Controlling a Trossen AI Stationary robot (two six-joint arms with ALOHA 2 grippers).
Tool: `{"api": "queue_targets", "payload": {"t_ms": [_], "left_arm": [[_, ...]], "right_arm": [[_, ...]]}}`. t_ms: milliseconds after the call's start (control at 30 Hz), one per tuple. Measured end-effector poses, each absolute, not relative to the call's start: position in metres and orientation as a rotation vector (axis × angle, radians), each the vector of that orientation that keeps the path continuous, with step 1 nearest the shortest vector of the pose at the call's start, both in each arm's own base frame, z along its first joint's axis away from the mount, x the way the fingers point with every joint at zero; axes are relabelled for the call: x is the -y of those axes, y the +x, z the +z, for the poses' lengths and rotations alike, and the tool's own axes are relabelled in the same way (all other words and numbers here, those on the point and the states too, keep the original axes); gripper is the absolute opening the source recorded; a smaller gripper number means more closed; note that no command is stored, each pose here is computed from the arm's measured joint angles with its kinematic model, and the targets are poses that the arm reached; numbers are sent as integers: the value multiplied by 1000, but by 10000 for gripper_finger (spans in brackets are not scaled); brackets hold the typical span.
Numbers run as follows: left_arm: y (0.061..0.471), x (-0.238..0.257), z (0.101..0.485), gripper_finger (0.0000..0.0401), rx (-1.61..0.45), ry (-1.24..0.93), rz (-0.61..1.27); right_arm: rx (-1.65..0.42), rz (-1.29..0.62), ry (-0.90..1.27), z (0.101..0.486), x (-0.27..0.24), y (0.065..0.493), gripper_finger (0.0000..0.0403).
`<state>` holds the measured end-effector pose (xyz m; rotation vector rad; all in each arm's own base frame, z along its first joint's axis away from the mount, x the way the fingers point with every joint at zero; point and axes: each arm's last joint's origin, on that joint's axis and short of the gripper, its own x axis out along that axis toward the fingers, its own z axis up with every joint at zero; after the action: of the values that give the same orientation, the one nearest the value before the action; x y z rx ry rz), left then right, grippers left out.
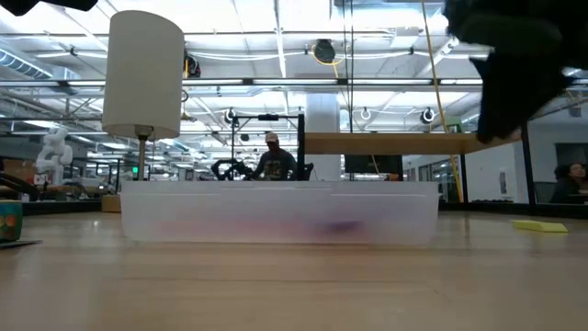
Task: Pack school essentials
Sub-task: Put the yellow eraser into the violet plastic pencil case
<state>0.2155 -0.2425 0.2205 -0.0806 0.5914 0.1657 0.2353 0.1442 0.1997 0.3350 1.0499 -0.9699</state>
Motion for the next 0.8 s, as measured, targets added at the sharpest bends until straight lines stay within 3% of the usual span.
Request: {"api": "queue_targets", "payload": {"t_ms": [333, 800], "left_arm": [[218, 240, 221, 198, -591, -71, 171], [224, 235, 221, 198, -590, -77, 194]], "right_arm": [[-1144, -1141, 469, 147, -119, 211, 309], [-1065, -1048, 566, 125, -119, 211, 315]]}}
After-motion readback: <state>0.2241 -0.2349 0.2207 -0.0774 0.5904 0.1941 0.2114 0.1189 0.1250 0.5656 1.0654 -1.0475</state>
